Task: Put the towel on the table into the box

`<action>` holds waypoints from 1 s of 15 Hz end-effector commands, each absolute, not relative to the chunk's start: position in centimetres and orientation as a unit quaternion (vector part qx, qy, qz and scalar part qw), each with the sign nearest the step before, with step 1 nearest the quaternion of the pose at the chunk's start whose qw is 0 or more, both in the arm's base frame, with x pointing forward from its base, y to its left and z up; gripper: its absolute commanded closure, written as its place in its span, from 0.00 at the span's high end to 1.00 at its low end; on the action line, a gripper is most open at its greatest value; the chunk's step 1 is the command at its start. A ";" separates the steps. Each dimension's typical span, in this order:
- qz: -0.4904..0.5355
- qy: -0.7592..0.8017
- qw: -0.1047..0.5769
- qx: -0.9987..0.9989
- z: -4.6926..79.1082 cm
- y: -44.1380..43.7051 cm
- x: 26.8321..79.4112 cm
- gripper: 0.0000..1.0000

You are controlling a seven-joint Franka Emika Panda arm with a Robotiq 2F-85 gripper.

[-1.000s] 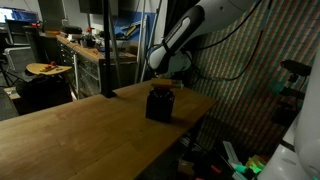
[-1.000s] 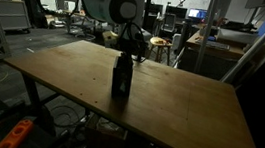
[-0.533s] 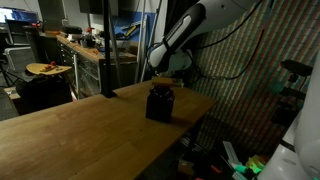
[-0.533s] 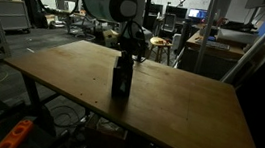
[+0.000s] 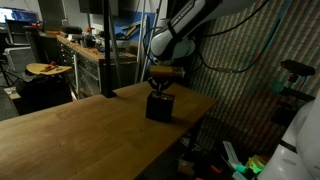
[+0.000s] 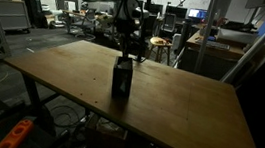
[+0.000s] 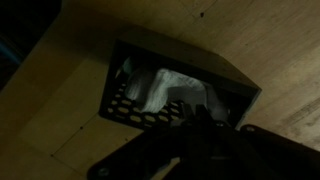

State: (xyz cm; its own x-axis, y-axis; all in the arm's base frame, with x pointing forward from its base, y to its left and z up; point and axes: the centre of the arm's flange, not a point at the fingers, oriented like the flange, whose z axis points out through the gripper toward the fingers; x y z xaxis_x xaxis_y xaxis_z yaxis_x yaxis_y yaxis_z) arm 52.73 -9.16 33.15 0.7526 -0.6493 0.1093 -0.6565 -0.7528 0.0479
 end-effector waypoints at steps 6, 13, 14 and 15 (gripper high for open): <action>0.113 -0.346 0.036 0.931 41.4 -7.0 50.3 0.04; 0.123 -0.338 0.024 0.933 42.4 -6.2 50.6 0.19; 0.124 -0.338 0.023 0.933 42.5 -6.2 50.4 0.27; 0.125 -0.338 0.023 0.933 42.5 -6.2 50.4 0.31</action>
State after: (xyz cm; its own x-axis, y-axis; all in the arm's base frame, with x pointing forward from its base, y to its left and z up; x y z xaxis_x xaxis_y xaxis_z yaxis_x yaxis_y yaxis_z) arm 50.38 -6.18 42.48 0.7406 -0.6243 0.2485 -0.6358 -0.7708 -0.0417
